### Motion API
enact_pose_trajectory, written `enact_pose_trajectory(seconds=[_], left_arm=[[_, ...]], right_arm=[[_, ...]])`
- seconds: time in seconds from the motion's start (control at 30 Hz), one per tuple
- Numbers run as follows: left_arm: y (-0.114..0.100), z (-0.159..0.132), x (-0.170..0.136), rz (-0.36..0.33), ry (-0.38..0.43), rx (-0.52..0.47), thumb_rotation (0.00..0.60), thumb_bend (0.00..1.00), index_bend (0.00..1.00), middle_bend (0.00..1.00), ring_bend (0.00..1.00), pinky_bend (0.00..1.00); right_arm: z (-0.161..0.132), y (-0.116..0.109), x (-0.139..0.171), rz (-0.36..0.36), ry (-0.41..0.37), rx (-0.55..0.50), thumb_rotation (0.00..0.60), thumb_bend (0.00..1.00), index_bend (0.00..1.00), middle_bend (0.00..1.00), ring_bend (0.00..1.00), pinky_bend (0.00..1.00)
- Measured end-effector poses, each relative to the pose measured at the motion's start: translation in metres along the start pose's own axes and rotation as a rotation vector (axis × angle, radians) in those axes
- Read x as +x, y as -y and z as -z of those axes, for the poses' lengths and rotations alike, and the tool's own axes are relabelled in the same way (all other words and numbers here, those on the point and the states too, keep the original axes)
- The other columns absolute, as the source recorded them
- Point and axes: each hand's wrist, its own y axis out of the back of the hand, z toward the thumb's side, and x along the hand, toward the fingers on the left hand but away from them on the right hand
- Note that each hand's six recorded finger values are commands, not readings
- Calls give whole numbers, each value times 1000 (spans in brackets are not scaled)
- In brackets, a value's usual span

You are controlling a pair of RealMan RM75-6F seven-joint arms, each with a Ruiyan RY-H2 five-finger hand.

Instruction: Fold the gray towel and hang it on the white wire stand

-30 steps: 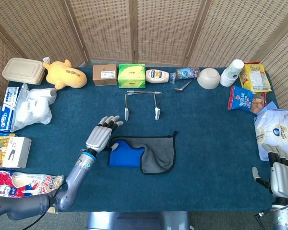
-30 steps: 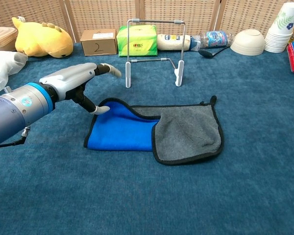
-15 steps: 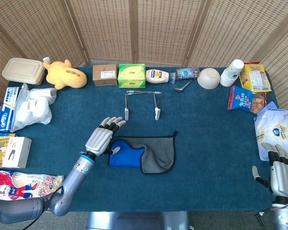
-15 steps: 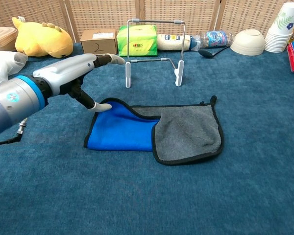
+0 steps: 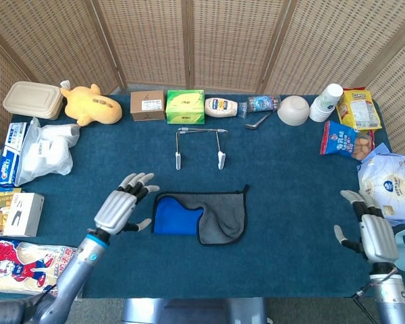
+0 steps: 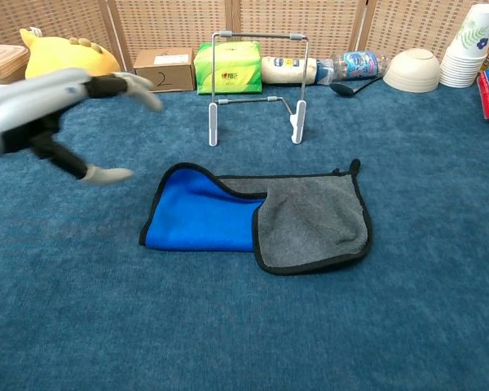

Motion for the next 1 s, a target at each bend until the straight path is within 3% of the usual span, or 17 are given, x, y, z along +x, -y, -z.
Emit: enact_pose_trajectory(seconds=[0.57, 1.0], left_arm=[[-32, 50, -84, -76, -194, 31, 600, 340, 259, 105, 0, 0], [-48, 59, -97, -123, -215, 32, 600, 341, 265, 111, 0, 0]], right_arm=[[-91, 28, -22, -217, -332, -33, 600, 342, 147, 152, 8, 0], [-150, 64, -22, -360, -506, 14, 600, 332, 131, 139, 0, 0]])
